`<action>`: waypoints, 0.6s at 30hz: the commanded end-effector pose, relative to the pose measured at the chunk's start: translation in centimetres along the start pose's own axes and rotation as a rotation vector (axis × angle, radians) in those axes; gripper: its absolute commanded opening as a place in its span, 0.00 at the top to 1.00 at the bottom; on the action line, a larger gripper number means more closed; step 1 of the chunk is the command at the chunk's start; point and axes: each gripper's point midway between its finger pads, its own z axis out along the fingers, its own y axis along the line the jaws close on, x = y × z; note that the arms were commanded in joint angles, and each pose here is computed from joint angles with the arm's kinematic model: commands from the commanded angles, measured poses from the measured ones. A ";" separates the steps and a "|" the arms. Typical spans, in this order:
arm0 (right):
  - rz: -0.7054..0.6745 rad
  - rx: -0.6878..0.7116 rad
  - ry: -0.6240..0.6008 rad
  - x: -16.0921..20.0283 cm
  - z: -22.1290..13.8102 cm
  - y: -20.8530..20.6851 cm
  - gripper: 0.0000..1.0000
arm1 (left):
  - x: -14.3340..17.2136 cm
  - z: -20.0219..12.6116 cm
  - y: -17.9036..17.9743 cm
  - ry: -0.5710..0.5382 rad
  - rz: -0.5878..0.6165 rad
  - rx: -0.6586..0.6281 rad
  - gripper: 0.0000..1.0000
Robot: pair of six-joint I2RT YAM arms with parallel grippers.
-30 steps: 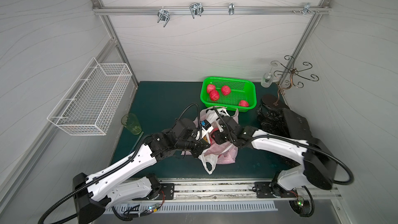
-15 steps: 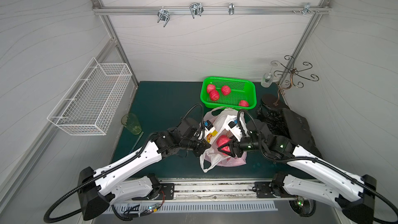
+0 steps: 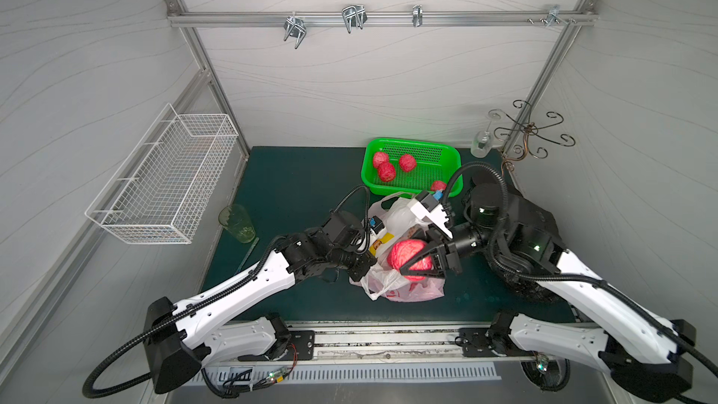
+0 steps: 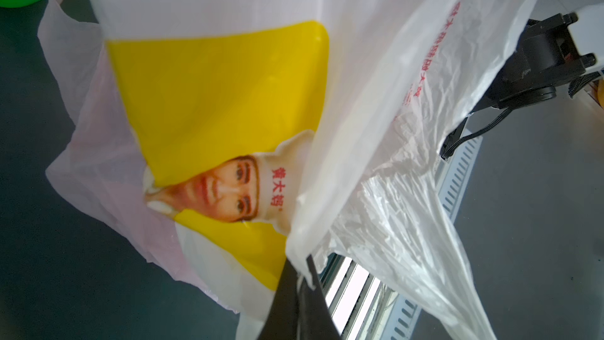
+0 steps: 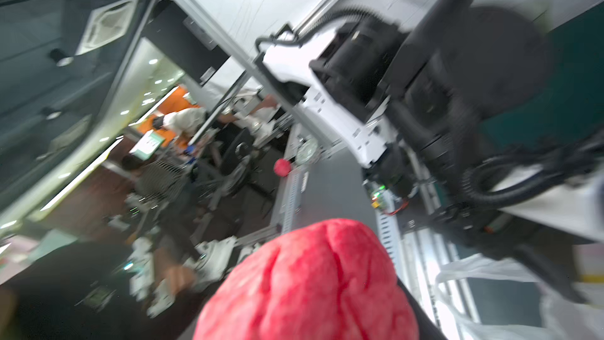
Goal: Untie the knot of a plastic bag & take out the apple
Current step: Pick up the apple from the plastic bag, then place the apple in the basket.
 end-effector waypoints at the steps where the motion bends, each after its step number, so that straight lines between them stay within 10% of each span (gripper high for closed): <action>1: 0.020 0.558 -0.126 -4.6 -3.5 -9.5 1.00 | -1.0 -1.7 -0.4 -0.060 0.014 0.000 1.00; 7: 0.224 1.167 -0.177 -8.9 -11.5 -28.5 1.00 | -0.7 -2.8 -0.1 -0.085 0.017 -0.024 1.00; 11: 0.328 1.355 -0.001 -7.6 -12.4 -39.9 1.00 | -0.7 -3.1 -0.3 -0.096 0.016 -0.015 1.00; 18: 0.359 1.496 0.001 -5.9 -13.4 -48.3 1.00 | -0.9 -3.7 -0.8 -0.120 0.019 0.010 1.00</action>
